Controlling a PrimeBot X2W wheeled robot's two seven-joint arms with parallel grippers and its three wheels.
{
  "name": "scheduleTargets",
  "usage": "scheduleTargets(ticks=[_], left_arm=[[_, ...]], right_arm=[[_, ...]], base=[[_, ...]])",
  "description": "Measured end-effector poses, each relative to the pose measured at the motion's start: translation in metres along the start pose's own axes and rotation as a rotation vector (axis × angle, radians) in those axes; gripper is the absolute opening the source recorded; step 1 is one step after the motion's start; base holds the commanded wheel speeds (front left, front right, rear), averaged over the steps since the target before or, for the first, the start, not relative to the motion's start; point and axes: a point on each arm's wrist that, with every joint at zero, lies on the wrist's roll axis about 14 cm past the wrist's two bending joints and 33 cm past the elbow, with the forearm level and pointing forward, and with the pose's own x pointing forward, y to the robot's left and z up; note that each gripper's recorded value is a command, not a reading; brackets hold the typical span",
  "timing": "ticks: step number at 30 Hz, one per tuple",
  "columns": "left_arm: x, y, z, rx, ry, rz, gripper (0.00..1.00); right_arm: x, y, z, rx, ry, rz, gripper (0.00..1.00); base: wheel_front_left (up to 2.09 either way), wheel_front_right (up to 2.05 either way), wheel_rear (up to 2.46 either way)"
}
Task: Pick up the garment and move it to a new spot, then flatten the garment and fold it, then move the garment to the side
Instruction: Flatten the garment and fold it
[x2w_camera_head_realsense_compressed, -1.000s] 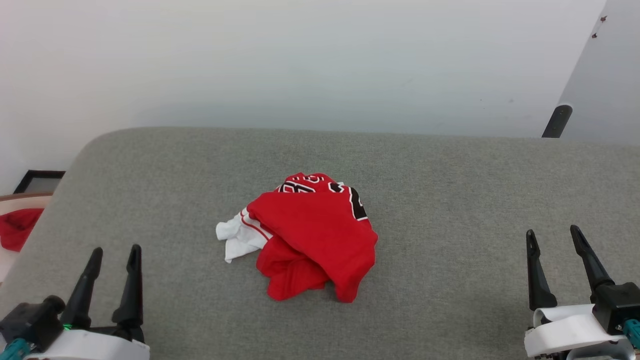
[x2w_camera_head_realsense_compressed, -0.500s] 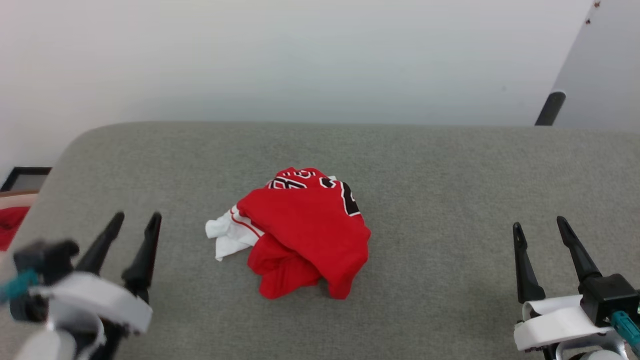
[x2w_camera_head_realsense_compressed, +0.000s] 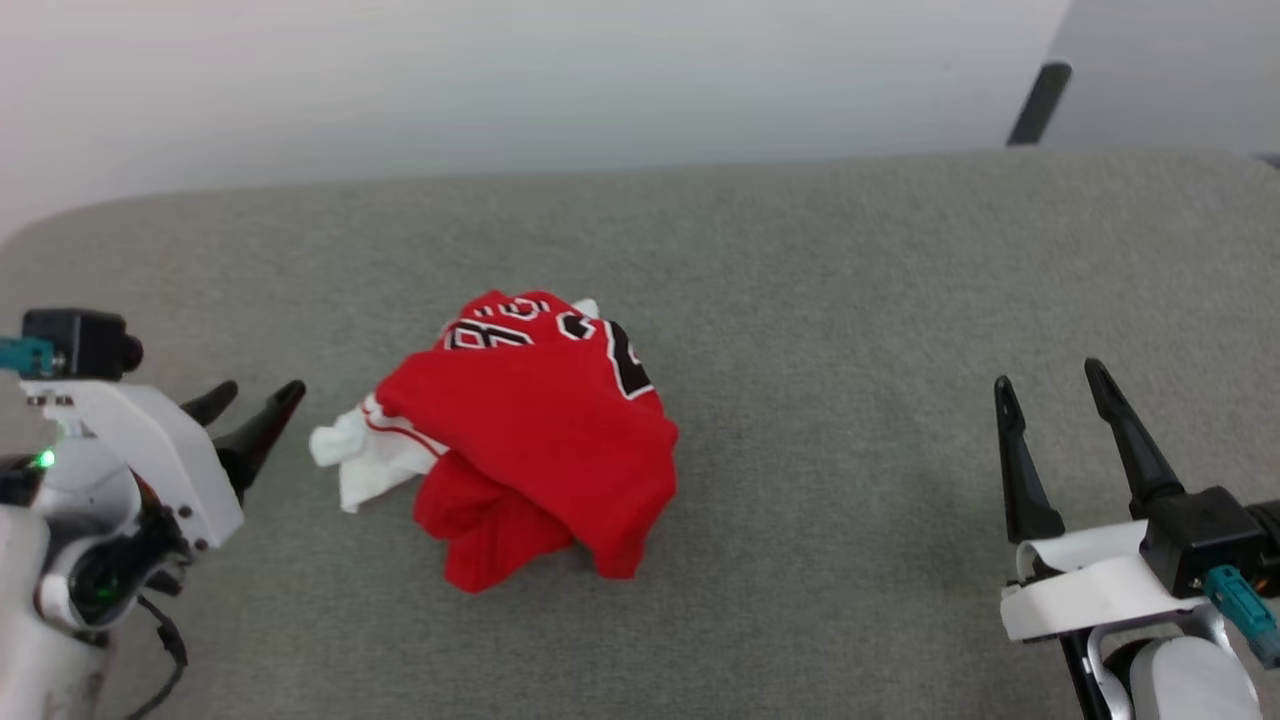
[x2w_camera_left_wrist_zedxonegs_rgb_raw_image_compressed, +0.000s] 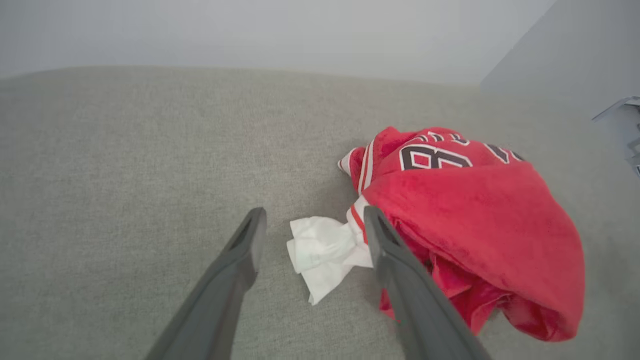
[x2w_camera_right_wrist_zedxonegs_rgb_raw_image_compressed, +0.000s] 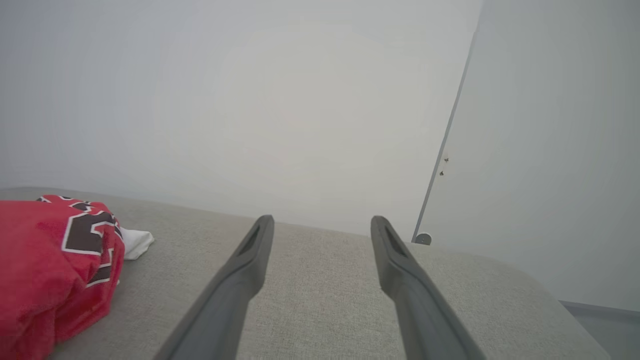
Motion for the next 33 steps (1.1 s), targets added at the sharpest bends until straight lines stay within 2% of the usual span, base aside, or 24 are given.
scheduleTargets(ticks=[9, 17, 24, 29, 30, 31, 33], left_arm=[[0.046, 0.004, -0.055, -0.023, 0.317, 0.008, 1.0], [0.076, -0.002, -0.086, -0.039, 0.456, -0.011, 1.0], [0.09, 0.007, -0.101, -0.009, 0.538, 0.02, 1.0], [0.098, 0.01, -0.11, -0.03, 0.582, 0.034, 1.0], [0.099, 0.009, -0.112, -0.039, 0.589, 0.034, 0.28], [0.1, 0.009, -0.112, -0.037, 0.592, 0.033, 0.0], [0.099, 0.012, -0.111, -0.041, 0.581, 0.042, 0.0]], right_arm=[[0.007, -0.015, -0.019, -0.008, 0.043, -0.038, 1.0], [0.012, -0.021, -0.036, -0.015, 0.083, -0.05, 1.0], [0.019, -0.018, -0.045, -0.014, 0.097, -0.037, 1.0], [0.023, -0.017, -0.047, -0.015, 0.099, -0.034, 1.0], [0.023, -0.017, -0.048, -0.014, 0.101, -0.033, 1.0], [0.023, -0.017, -0.049, -0.014, 0.102, -0.032, 1.0], [0.024, -0.017, -0.049, -0.013, 0.102, -0.032, 1.0]], base=[[0.0, 0.0, 0.0], [0.0, 0.0, 0.0], [0.0, 0.0, 0.0], [0.0, 0.0, 0.0], [0.0, 0.0, 0.0], [0.0, 0.0, 0.0], [0.0, 0.0, 0.0]])
